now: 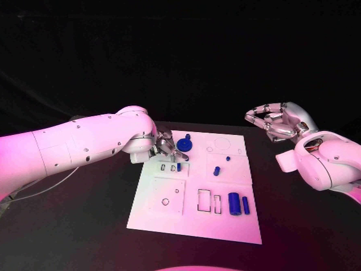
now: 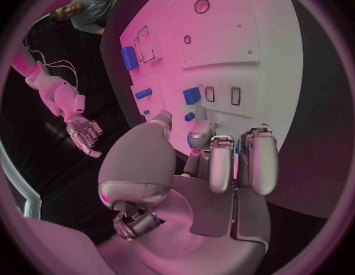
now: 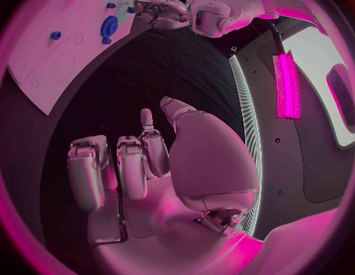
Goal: Assemble the parts on the task board
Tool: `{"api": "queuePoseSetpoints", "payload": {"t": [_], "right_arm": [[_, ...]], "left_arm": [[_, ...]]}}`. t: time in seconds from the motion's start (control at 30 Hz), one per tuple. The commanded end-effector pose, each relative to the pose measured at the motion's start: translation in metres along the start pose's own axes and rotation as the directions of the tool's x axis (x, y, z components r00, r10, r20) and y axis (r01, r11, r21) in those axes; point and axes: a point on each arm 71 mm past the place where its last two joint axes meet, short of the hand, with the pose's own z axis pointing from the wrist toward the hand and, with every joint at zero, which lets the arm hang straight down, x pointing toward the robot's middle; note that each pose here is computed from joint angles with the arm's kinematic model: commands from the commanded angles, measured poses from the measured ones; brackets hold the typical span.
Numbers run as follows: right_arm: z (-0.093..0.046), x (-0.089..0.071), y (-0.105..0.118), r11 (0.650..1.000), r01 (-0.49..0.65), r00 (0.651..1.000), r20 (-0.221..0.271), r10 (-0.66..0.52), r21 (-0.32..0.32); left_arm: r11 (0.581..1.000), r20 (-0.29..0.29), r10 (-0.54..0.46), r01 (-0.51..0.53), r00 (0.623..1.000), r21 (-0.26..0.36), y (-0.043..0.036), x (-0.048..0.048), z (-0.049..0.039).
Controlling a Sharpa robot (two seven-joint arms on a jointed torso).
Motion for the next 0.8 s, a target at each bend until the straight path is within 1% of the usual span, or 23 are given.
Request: {"api": "queuePoseSetpoints", "payload": {"t": [0.03, 0.27, 0.53, 0.8], "right_arm": [[0.000, 0.002, 0.000, 1.000, 0.007, 1.000, -0.019, -0.007, -0.004], [0.000, 0.002, 0.000, 1.000, 0.007, 1.000, -0.019, -0.007, -0.003], [0.000, 0.002, -0.001, 1.000, 0.007, 1.000, -0.020, -0.007, -0.002], [-0.001, 0.003, 0.000, 1.000, 0.007, 1.000, -0.021, -0.007, -0.003]], "left_arm": [[1.000, -0.023, 0.017, -0.017, 1.000, -0.001, -0.0018, 0.0014, 0.0007], [1.000, -0.044, 0.029, -0.029, 0.999, 0.005, -0.0030, 0.0026, 0.0029], [0.999, -0.055, 0.032, -0.032, 0.998, 0.000, -0.0013, 0.0034, 0.0056], [1.000, -0.067, 0.019, -0.019, 0.998, -0.002, -0.0004, 0.0067, 0.0111]]}}
